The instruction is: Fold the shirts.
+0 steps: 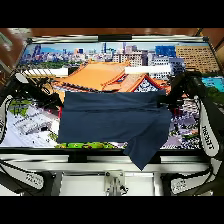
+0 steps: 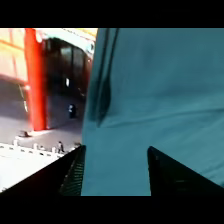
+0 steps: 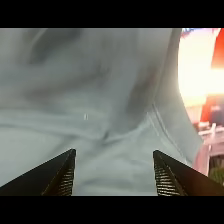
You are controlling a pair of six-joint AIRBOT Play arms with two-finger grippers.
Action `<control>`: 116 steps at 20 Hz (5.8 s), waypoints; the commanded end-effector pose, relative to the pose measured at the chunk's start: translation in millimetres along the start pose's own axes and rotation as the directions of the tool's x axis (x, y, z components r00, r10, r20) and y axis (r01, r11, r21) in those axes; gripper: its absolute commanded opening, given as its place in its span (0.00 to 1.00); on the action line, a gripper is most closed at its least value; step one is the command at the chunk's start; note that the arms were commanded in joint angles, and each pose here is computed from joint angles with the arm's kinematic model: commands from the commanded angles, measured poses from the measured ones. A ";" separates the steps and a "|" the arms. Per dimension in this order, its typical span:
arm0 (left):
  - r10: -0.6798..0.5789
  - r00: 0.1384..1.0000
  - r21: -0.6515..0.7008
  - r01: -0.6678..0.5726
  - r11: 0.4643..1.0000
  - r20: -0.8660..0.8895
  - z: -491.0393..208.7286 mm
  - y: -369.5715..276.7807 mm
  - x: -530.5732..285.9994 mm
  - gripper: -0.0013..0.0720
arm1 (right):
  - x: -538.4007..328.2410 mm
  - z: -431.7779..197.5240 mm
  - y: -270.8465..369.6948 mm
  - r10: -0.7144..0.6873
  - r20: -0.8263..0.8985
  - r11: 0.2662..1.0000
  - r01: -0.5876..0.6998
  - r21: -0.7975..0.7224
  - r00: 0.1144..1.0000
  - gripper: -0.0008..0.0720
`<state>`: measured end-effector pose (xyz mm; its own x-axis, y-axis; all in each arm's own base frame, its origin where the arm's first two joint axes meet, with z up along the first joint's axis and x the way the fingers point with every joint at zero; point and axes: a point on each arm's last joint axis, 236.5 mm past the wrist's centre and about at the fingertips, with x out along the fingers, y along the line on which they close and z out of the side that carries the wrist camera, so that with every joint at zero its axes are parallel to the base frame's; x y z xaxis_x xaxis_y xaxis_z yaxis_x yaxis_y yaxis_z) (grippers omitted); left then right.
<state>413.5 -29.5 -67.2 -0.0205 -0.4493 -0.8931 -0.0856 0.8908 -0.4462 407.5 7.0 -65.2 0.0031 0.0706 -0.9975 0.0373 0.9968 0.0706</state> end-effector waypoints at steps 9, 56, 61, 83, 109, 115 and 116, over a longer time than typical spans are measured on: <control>-0.126 0.983 -0.140 0.107 0.984 -0.134 -143.4 25.3 -14.2 0.66 | -70.9 -125.1 -90.7 0.057 -0.067 0.973 -0.040 0.229 0.996 0.82; -0.151 0.988 -0.164 0.149 0.975 -0.003 -171.4 6.7 63.4 0.06 | 53.2 -220.5 17.8 0.438 0.084 0.788 -0.427 0.445 0.895 0.60; -0.151 0.989 -0.160 0.149 0.976 -0.003 -171.4 6.7 63.4 0.06 | 60.7 -232.3 31.7 0.450 0.041 0.812 -0.427 0.398 0.892 0.24; -0.190 0.945 -0.078 0.217 0.973 0.266 31.2 -18.2 -22.1 0.06 | -60.7 66.7 11.7 0.298 0.509 0.892 -0.426 0.154 0.808 0.08; -0.317 0.889 0.031 0.326 0.945 0.332 79.4 -61.8 -73.6 0.84 | -5.0 30.3 -45.2 0.128 0.270 0.977 -0.167 0.129 0.954 0.92; -0.330 0.879 0.065 0.328 0.943 0.343 68.0 -93.0 -96.9 0.84 | 4.2 49.2 -45.1 0.278 0.341 0.899 -0.368 0.236 0.898 0.92; -0.332 0.879 0.083 0.323 0.943 0.343 66.6 -97.8 -98.4 0.84 | 4.7 47.9 -47.2 0.279 0.337 0.898 -0.369 0.241 0.899 0.92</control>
<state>494.3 -59.6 46.2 0.3493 -0.6630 -0.6621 -0.0410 0.6951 -0.7177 451.9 -39.1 -71.4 0.3386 0.2945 -0.8937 0.2404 0.8912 0.3847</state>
